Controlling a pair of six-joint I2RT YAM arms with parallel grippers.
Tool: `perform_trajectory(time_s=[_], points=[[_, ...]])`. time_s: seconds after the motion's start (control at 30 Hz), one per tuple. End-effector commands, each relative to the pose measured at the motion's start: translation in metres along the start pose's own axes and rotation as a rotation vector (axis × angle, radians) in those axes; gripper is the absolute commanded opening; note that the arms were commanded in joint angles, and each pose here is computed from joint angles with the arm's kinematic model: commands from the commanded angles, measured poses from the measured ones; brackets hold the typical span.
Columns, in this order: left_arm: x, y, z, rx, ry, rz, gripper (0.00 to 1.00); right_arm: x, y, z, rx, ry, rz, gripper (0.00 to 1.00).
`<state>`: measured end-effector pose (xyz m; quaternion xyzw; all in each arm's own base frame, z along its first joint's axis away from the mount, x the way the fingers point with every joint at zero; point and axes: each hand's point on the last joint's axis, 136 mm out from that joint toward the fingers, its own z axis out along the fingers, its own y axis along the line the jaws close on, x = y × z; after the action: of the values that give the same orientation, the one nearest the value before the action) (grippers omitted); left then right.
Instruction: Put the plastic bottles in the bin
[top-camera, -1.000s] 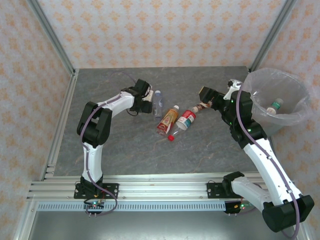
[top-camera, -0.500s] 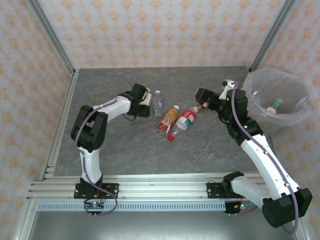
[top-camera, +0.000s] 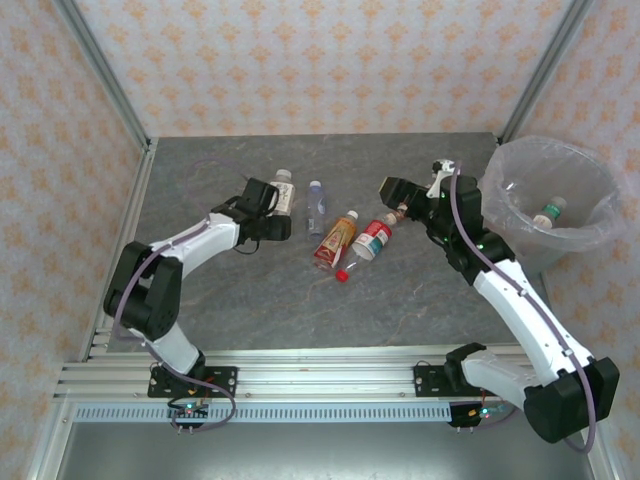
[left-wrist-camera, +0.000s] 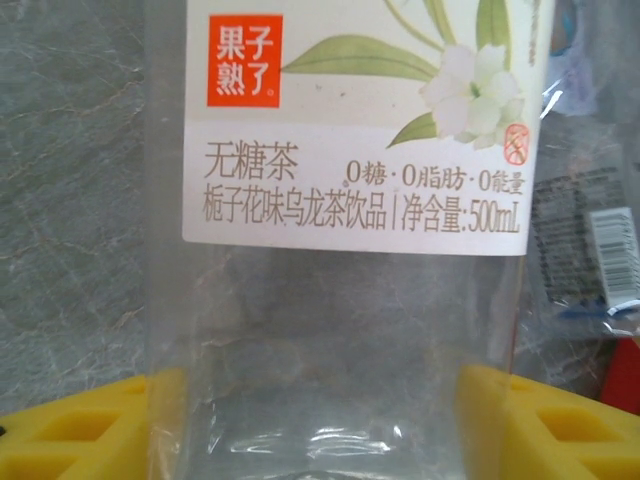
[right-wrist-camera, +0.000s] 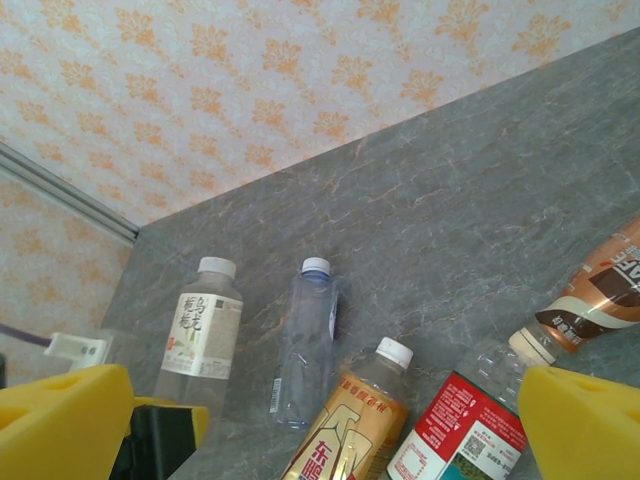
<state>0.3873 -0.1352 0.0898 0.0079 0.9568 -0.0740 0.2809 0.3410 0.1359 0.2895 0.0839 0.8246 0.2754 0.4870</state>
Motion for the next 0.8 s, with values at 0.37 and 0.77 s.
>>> perform_trajectory(time_s=[0.37, 0.77], points=[[-0.012, -0.037, -0.089, 0.092, -0.314, 0.079, 0.00, -0.012, 0.047, 0.018, -0.072, -0.050, -0.002, 0.99], [-0.004, -0.100, -0.128, 0.341, -0.414, 0.170, 0.00, 0.000, 0.101, 0.029, -0.368, 0.049, 0.098, 0.99]])
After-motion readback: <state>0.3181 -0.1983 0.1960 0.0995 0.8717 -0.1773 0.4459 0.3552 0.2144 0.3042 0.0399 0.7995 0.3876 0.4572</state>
